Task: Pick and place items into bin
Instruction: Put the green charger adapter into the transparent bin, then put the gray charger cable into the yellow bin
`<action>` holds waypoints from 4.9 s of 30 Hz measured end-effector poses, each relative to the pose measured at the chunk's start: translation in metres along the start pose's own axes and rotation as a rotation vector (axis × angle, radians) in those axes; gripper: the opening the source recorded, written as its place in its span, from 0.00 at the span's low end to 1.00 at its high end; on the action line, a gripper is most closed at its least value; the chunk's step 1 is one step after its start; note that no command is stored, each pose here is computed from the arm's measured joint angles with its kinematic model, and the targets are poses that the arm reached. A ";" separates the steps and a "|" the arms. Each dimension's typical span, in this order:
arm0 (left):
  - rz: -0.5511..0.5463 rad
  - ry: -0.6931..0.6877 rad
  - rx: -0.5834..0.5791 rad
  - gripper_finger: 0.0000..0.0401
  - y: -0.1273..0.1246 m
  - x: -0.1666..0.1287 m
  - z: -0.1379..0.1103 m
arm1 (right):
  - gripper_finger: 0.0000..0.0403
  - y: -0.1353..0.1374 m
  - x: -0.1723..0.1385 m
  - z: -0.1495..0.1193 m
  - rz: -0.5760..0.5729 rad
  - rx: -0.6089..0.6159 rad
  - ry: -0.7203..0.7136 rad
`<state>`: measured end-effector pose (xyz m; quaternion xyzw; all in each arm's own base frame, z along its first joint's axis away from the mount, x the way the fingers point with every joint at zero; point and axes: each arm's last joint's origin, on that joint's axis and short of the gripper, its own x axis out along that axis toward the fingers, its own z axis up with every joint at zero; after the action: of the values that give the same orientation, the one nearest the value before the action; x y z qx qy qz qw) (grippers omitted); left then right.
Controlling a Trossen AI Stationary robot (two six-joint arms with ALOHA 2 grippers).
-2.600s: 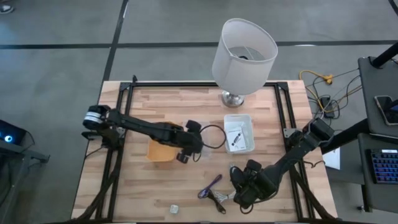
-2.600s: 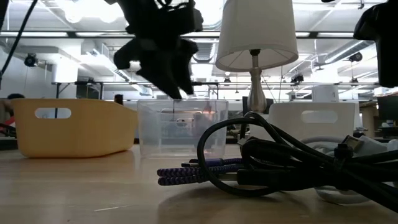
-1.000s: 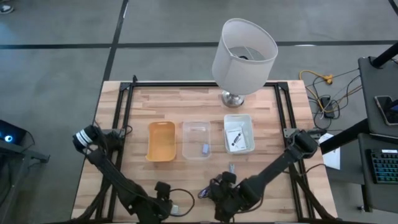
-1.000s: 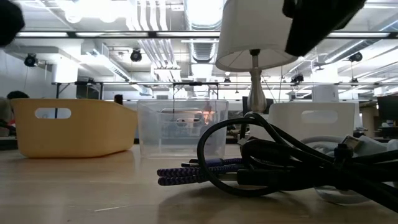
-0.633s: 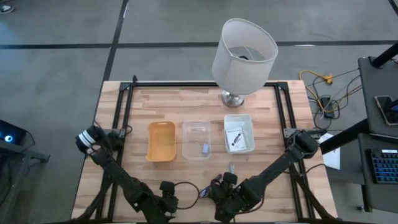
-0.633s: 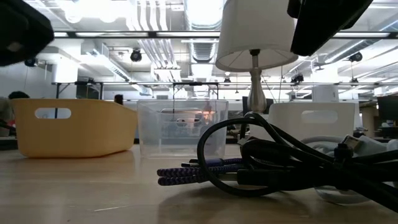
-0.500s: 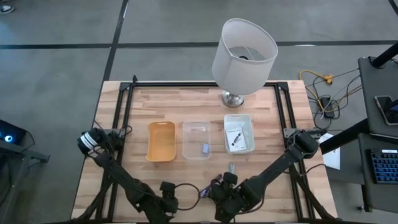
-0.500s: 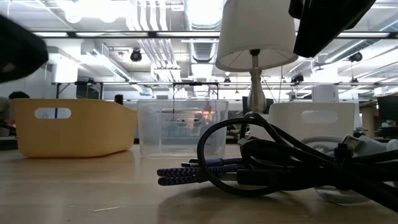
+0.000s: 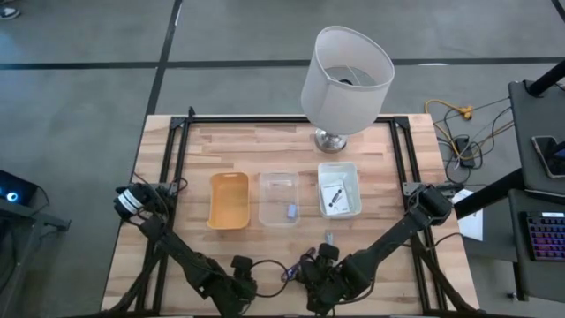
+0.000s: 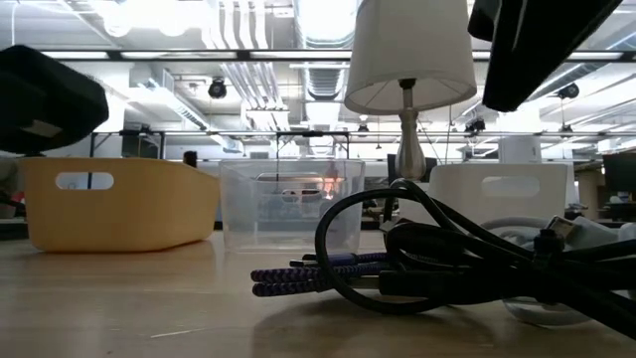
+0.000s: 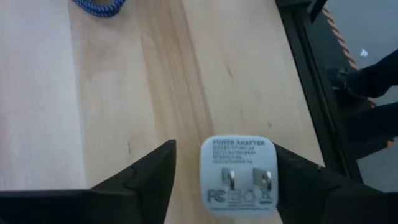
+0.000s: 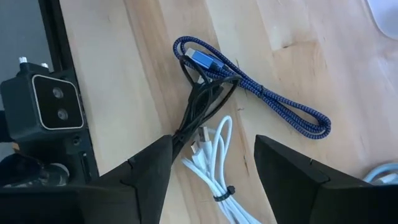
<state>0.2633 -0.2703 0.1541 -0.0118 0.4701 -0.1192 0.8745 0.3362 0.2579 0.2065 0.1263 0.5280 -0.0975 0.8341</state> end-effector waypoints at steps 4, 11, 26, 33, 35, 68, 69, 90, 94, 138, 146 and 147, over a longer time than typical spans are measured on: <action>-0.021 0.025 0.000 0.43 0.000 -0.001 -0.001 | 0.53 -0.001 0.002 -0.002 -0.006 0.002 0.005; 0.002 0.025 0.004 0.33 0.001 -0.024 0.018 | 0.53 -0.003 -0.003 0.000 -0.034 0.080 -0.047; 0.389 -0.055 0.118 0.33 0.146 -0.084 0.100 | 0.53 -0.030 -0.065 -0.012 -0.233 0.249 -0.163; 0.452 0.024 0.018 0.33 0.225 -0.081 0.103 | 0.53 -0.030 -0.065 -0.018 -0.240 0.300 -0.163; 0.469 0.039 -0.011 0.40 0.238 -0.077 0.102 | 0.53 -0.029 -0.063 -0.021 -0.244 0.311 -0.160; 0.162 -0.147 -0.704 0.69 0.039 -0.137 0.046 | 0.53 -0.084 0.019 -0.029 -0.096 0.629 0.395; 0.170 -0.141 -0.709 0.69 0.035 -0.138 0.042 | 0.53 -0.085 0.019 -0.027 -0.104 0.652 0.368; 0.244 -0.066 -0.683 0.69 0.026 -0.143 0.022 | 0.53 -0.080 0.041 -0.026 -0.191 0.889 0.321; 0.260 -0.075 -0.654 0.69 0.027 -0.144 0.022 | 0.53 -0.075 0.055 -0.028 -0.191 0.905 0.314; 0.311 -0.457 -0.298 0.69 0.046 -0.184 0.058 | 0.03 -0.038 -0.081 0.088 0.018 -0.146 -0.191; 0.221 -0.467 -0.114 0.69 0.058 -0.174 0.084 | 0.03 -0.022 -0.082 0.107 0.041 -0.224 -0.236; 0.202 -0.468 -0.114 0.69 0.060 -0.173 0.086 | 0.03 -0.020 -0.080 0.108 0.039 -0.232 -0.235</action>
<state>0.2546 -0.1817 0.3361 -0.0415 0.2595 0.0015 0.9648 0.3892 0.2071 0.3211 0.0273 0.4321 -0.0339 0.9008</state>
